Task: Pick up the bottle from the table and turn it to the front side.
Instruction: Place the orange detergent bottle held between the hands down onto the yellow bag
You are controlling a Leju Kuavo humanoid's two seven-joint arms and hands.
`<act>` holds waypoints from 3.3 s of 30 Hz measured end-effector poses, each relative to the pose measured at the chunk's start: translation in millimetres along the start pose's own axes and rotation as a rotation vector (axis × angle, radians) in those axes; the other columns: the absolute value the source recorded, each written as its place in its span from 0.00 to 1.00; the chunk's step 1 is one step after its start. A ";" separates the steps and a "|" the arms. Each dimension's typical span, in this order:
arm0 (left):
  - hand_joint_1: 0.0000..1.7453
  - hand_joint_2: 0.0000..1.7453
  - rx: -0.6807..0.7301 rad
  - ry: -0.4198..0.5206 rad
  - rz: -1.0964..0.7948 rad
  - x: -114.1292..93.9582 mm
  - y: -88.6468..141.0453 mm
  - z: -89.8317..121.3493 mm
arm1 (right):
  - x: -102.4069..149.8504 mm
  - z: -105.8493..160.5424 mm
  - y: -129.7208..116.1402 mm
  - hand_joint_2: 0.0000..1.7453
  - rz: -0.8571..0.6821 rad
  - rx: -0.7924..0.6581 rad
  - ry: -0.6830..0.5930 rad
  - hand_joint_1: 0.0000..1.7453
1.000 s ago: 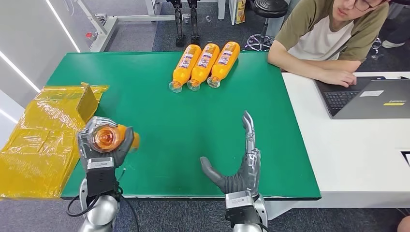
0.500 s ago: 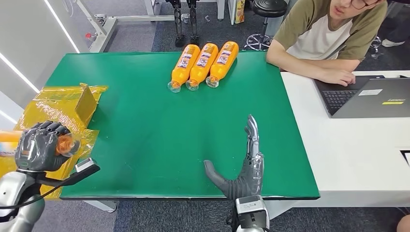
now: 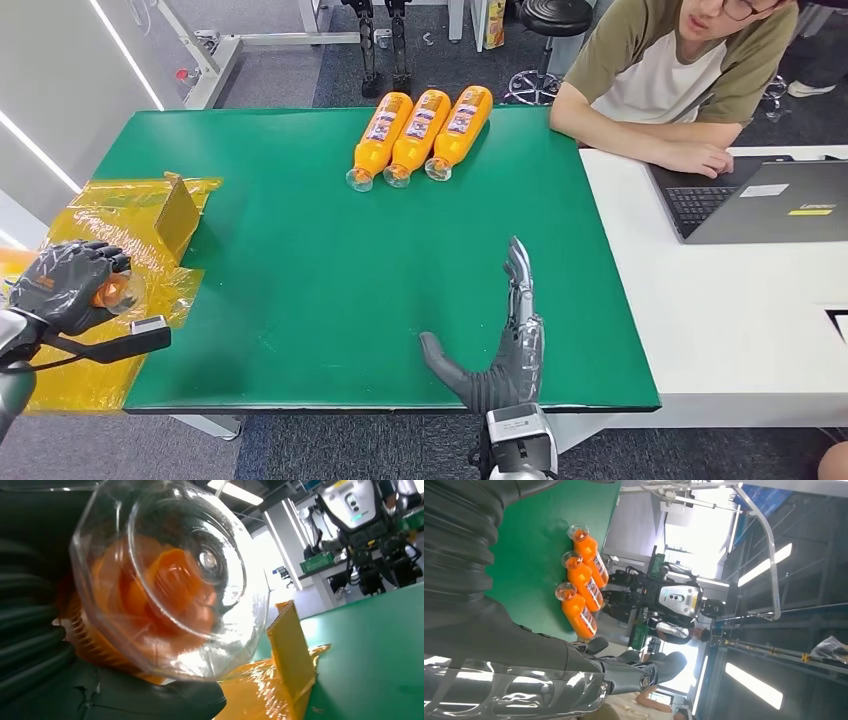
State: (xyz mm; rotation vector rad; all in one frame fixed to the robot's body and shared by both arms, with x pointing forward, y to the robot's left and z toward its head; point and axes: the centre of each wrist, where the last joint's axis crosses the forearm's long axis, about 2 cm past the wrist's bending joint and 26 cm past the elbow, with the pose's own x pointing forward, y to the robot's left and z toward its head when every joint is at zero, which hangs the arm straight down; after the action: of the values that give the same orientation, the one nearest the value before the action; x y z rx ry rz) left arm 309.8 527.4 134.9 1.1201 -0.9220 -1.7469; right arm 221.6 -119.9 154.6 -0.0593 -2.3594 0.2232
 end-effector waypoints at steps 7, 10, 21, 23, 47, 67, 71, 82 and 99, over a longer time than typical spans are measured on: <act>1.00 1.00 -0.177 -0.033 -0.088 -25.6 4.9 -15.1 | 0.5 -2.8 1.1 1.00 -0.008 0.011 -0.004 0.00; 1.00 1.00 -0.217 -0.052 -0.122 -12.3 10.3 -35.5 | 0.2 -7.3 1.0 1.00 0.002 0.020 -0.003 0.00; 1.00 1.00 -0.280 -0.139 -0.035 90.6 13.1 -92.0 | 1.8 -23.5 1.9 1.00 0.019 0.013 -0.021 0.00; 1.00 1.00 -0.284 -0.145 -0.022 97.0 12.7 -93.9 | 1.8 -23.5 1.9 1.00 0.020 0.013 -0.021 0.00; 0.00 1.00 -0.403 -0.082 0.134 142.2 2.0 -98.4 | -0.9 -32.4 3.2 1.00 0.026 0.008 -0.038 0.00; 0.00 1.00 -0.349 -0.140 0.351 133.9 -9.5 -90.6 | -1.3 -30.5 4.7 1.00 0.015 0.012 -0.012 0.00; 0.00 1.00 -0.299 -0.183 0.362 133.3 -9.1 -90.6 | -1.5 -29.4 4.6 1.00 0.016 0.013 -0.010 0.00; 0.00 1.00 -0.085 -0.270 0.400 127.8 5.6 -95.5 | -1.9 -22.6 2.9 1.00 0.031 0.020 -0.004 0.00; 0.00 1.00 1.113 -0.463 1.146 256.6 85.5 -20.0 | 1.1 -0.7 -1.2 1.00 0.045 0.017 0.056 0.00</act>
State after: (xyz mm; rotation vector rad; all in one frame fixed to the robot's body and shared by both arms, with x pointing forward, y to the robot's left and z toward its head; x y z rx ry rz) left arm 288.0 257.3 124.1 0.4654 -2.3592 -0.4287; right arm 221.4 -120.9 156.0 -0.1091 -2.3020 0.2596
